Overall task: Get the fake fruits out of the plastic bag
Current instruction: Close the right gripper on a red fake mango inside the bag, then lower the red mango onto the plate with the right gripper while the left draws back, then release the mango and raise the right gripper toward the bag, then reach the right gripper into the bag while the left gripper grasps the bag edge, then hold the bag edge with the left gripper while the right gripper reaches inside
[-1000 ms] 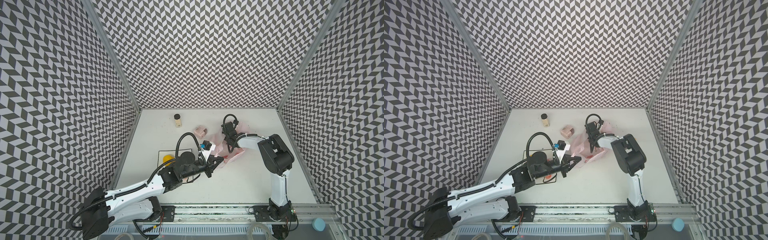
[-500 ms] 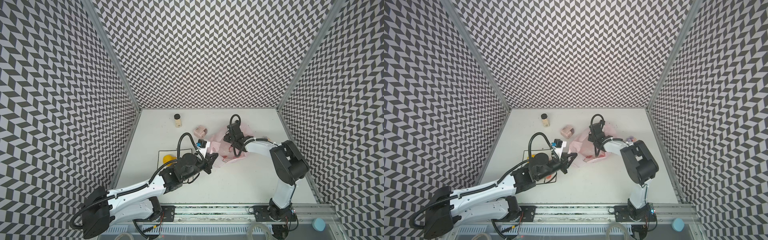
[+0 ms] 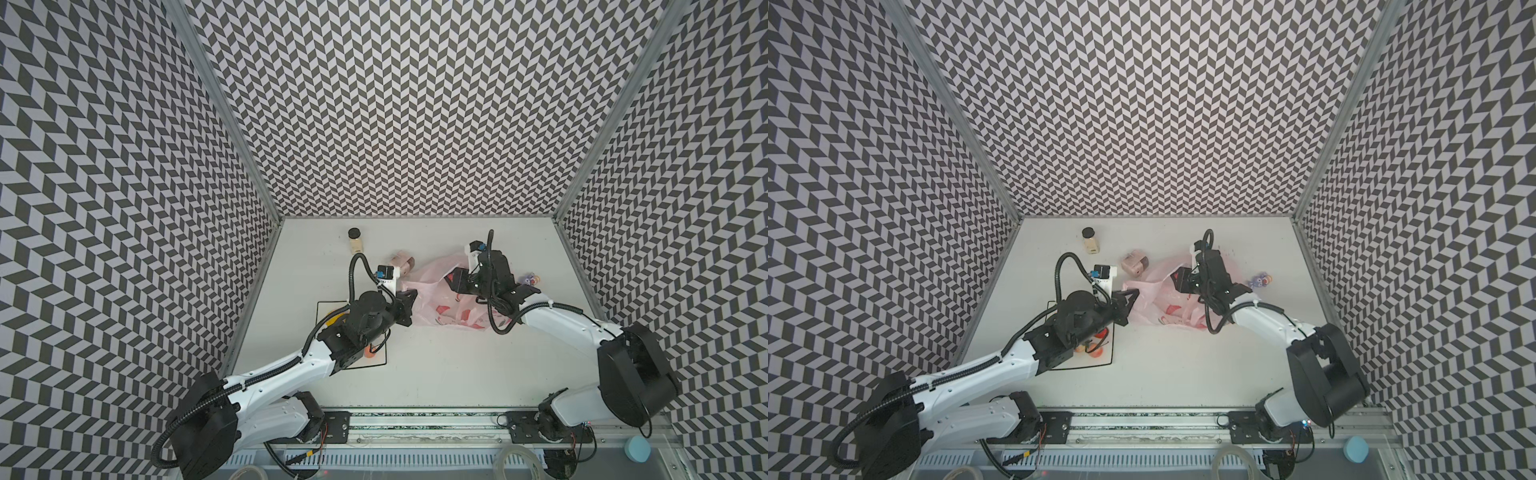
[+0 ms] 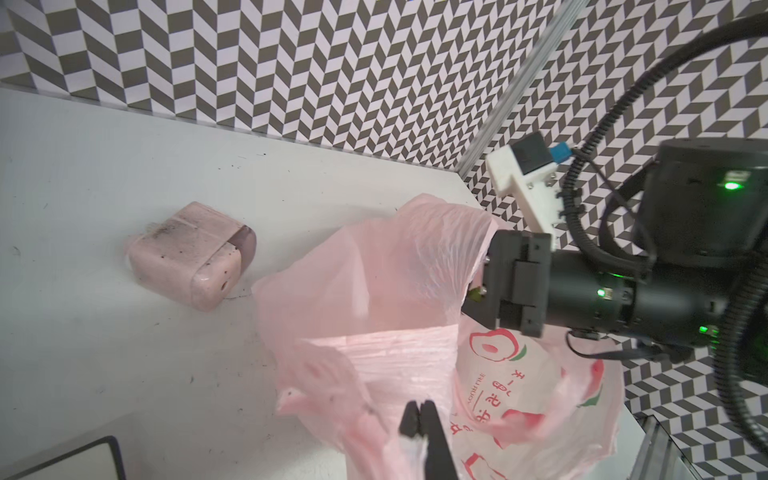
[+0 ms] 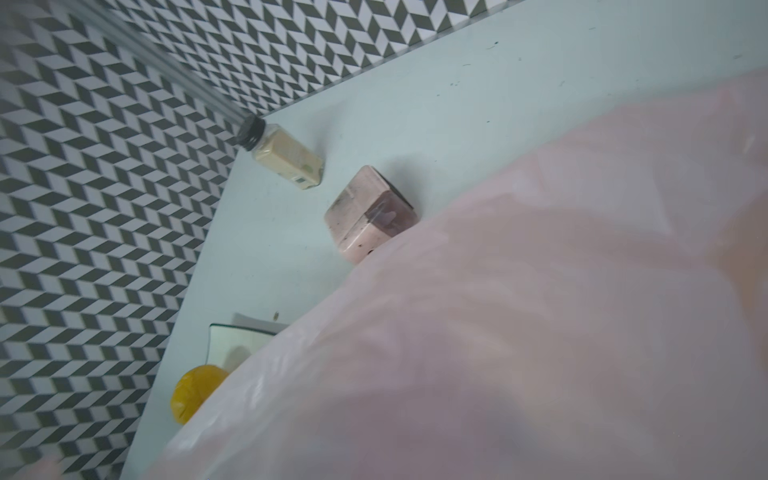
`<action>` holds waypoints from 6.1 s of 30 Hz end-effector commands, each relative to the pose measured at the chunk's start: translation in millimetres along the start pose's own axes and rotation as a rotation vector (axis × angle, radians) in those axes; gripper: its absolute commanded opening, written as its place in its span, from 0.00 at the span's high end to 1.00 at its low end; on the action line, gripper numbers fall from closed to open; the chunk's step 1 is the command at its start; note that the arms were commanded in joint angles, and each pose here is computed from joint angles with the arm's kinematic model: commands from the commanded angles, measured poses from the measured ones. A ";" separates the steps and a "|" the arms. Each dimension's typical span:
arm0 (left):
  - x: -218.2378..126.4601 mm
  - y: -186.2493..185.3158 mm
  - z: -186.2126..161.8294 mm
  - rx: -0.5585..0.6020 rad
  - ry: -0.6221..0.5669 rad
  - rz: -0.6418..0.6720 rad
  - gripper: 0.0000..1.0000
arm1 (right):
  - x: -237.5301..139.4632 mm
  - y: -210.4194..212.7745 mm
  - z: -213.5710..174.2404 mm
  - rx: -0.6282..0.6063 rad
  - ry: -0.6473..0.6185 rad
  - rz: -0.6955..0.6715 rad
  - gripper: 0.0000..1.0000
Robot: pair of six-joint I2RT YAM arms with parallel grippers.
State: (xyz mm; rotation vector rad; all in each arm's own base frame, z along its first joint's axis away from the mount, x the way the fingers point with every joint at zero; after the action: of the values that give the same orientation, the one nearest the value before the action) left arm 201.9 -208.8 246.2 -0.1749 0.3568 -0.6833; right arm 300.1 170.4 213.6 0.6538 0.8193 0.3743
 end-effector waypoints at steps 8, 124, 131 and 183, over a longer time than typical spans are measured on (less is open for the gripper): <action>29.9 18.7 24.5 -0.028 -0.061 -0.021 1.00 | -33.9 15.6 -23.3 -0.096 0.254 0.135 0.67; -20.9 9.3 76.0 0.097 0.106 -0.032 0.04 | -181.1 43.1 -21.6 -0.207 -0.308 -0.477 0.32; 14.5 5.8 54.4 0.143 0.258 -0.072 0.00 | -159.4 18.0 -2.8 -0.108 -0.236 -0.493 0.10; 55.4 21.6 -27.7 -0.107 0.305 -0.134 1.00 | -126.7 31.3 24.3 -0.110 -0.380 -0.227 1.00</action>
State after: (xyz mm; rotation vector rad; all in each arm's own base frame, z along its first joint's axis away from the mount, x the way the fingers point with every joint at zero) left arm 244.7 -231.4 189.6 -0.1727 0.7415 -0.8364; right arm 240.2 145.3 336.3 0.4971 0.5034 0.3613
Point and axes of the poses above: each gripper's point midway between its finger pads, its own x axis out along the fingers, its own y axis along the line the jaws close on, z = x × y, the point moved 10 cm from there along -x, back along the fingers, and after that the axes turned 14 degrees about x, right-handed, at the moved point
